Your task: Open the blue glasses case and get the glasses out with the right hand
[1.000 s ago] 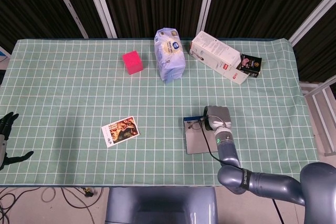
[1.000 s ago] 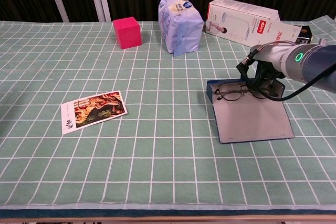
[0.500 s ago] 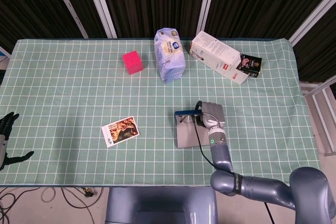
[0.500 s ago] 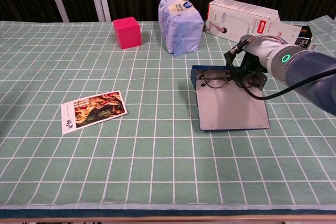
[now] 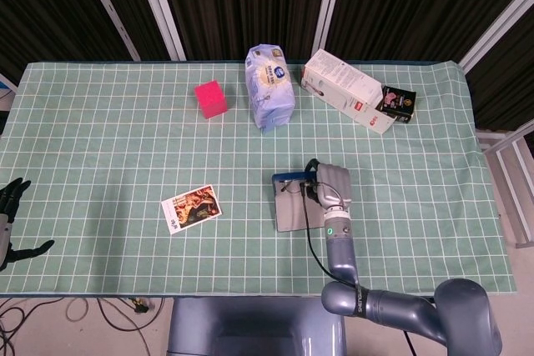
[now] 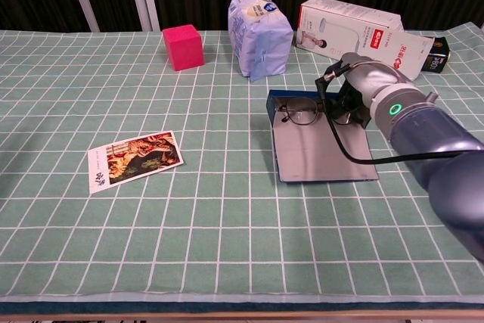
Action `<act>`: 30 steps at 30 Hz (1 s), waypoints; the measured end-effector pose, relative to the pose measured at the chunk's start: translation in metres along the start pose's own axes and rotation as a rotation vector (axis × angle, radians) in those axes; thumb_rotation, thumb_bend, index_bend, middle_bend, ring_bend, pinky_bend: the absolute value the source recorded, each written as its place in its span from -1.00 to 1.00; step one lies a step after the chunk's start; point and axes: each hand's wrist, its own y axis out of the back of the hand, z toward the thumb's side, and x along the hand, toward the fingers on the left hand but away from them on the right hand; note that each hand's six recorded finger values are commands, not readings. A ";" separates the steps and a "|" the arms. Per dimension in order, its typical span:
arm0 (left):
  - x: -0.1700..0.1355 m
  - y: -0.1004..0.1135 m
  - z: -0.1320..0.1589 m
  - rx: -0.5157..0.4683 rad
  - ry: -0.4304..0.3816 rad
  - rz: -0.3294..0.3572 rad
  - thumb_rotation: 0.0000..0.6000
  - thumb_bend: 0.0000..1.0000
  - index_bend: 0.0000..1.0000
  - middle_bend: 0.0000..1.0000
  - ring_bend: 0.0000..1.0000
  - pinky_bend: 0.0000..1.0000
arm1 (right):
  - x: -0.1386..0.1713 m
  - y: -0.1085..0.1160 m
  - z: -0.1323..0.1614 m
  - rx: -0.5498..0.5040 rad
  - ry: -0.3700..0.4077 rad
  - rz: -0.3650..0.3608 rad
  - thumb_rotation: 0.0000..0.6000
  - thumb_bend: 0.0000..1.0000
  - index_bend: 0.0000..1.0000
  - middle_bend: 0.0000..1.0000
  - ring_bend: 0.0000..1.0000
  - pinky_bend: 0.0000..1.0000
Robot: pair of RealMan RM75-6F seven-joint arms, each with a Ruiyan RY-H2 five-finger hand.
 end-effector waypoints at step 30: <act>0.000 0.000 0.001 -0.004 -0.003 0.002 1.00 -1.00 -1.00 -1.00 -1.00 -1.00 | 0.000 0.002 0.010 -0.140 0.035 -0.179 1.00 0.21 -0.08 0.87 1.00 0.99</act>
